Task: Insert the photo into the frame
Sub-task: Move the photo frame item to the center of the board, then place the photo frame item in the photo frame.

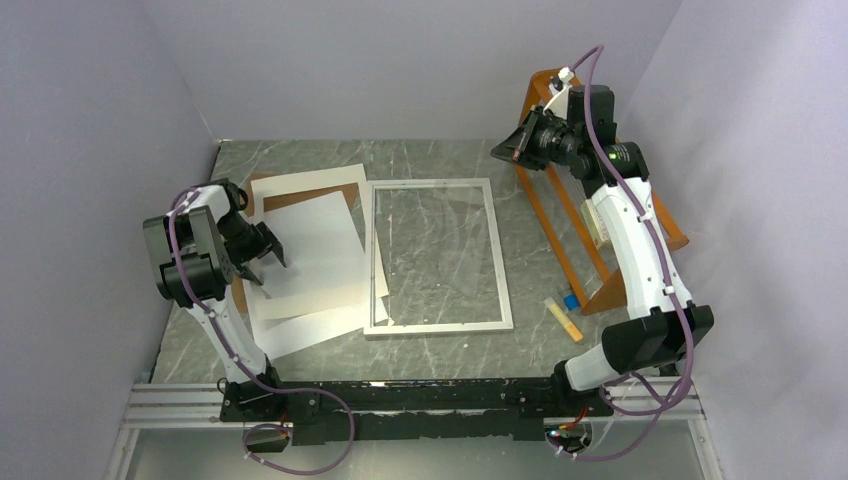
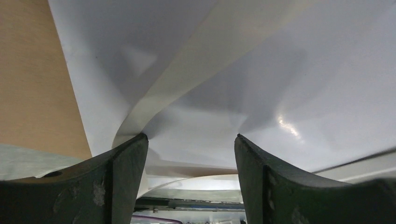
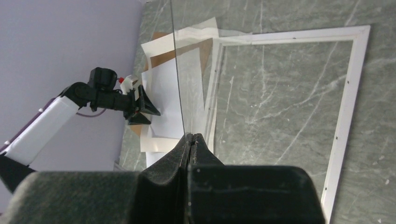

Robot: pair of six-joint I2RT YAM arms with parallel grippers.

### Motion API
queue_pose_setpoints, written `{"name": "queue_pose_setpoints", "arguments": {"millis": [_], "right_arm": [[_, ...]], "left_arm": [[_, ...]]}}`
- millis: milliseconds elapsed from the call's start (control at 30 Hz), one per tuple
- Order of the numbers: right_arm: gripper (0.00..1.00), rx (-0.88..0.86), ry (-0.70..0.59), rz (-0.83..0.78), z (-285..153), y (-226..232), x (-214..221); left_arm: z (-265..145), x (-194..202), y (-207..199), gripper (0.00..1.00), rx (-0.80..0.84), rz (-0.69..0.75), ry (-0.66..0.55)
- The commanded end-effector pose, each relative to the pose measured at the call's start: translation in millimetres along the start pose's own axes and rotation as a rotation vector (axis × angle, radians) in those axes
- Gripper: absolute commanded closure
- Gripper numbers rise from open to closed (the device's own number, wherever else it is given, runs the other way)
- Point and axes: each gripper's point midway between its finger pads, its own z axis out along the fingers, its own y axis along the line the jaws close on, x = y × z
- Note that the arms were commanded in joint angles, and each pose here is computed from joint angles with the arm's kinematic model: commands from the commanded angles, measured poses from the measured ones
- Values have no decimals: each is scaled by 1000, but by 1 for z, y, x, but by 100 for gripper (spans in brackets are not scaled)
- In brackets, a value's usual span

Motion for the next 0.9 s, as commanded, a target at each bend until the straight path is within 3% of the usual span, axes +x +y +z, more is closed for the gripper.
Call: {"name": "queue_pose_setpoints", "arguments": {"millis": [0,233,400,533,667,867], "right_arm": [[100,-113,-45,-42,-7,30,-23],[100,-232,14,8,-8,51,-15],[100,-253,22,19,-8,54,-12],[100,-282,45,38,-7,56,-7],[100,-332,75,72,-9,65,-2],[100,-544,145,123,-20,120,15]], "left_arm": [[-5,-45,22,25,-122,25,-125],[-40,-43,-31,20,176,88,-134],[-40,-40,-23,13,135,77,-151],[-58,-45,-22,13,137,71,-233],[-97,-48,-47,16,270,118,-344],[-127,-39,-86,17,451,166,-395]]}}
